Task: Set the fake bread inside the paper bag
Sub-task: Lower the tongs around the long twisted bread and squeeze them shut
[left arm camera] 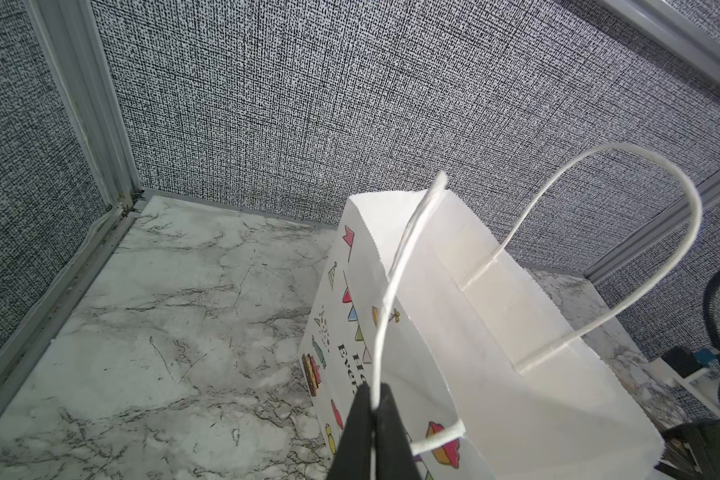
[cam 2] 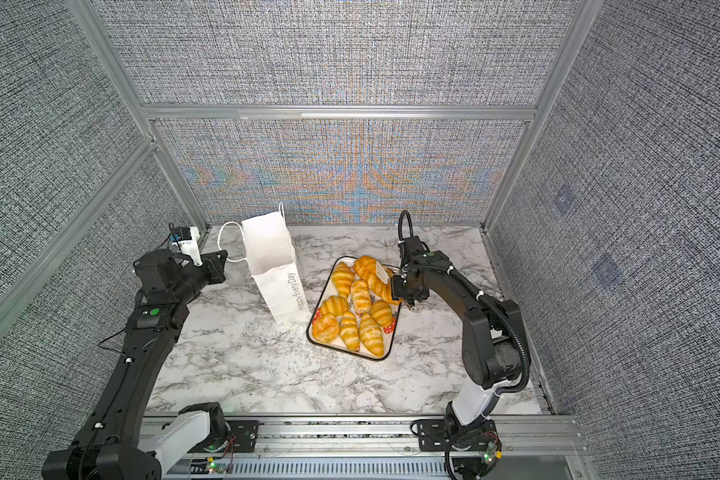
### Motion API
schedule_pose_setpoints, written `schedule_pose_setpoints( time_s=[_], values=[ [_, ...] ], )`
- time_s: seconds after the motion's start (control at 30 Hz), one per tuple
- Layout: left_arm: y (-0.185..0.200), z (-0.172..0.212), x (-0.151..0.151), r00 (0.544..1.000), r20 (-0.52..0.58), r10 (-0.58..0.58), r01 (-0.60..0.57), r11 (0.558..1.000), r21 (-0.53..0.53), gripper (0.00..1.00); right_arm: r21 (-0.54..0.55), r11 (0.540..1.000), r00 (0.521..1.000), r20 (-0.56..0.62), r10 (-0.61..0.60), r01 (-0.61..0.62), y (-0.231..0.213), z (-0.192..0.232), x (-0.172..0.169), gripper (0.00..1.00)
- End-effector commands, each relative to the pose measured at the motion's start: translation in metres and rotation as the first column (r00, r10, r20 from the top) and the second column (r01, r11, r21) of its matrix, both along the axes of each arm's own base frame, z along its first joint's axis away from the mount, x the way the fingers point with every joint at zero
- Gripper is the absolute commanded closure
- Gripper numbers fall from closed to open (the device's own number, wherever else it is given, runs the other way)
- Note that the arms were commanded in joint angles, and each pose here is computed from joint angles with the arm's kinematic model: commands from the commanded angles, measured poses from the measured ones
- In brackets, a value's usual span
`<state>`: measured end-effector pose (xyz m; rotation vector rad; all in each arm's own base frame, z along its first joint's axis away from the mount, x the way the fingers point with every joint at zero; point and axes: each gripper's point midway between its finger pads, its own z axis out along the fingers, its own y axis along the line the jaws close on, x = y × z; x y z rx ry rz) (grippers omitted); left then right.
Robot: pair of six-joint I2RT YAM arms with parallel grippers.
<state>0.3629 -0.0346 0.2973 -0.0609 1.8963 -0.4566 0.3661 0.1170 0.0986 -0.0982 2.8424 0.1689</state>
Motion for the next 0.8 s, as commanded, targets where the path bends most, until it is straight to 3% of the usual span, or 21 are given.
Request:
schedule_pose_setpoints(
  time_s=[0.0,0.77],
  values=[
    [-0.0009,0.0060,0.0008,1.000,0.024,-0.008,0.008,1.000,0.002,0.93,0.024,1.000,1.000,0.018,0.008,-0.008,0.0036,0.0009,0.0076,0.39],
    [0.0001,0.0044,0.0013,1.000,0.020,-0.005,0.005,1.000,-0.001,0.93,0.056,0.998,1.000,0.024,0.013,-0.015,0.0088,0.0014,0.0129,0.45]
  ],
)
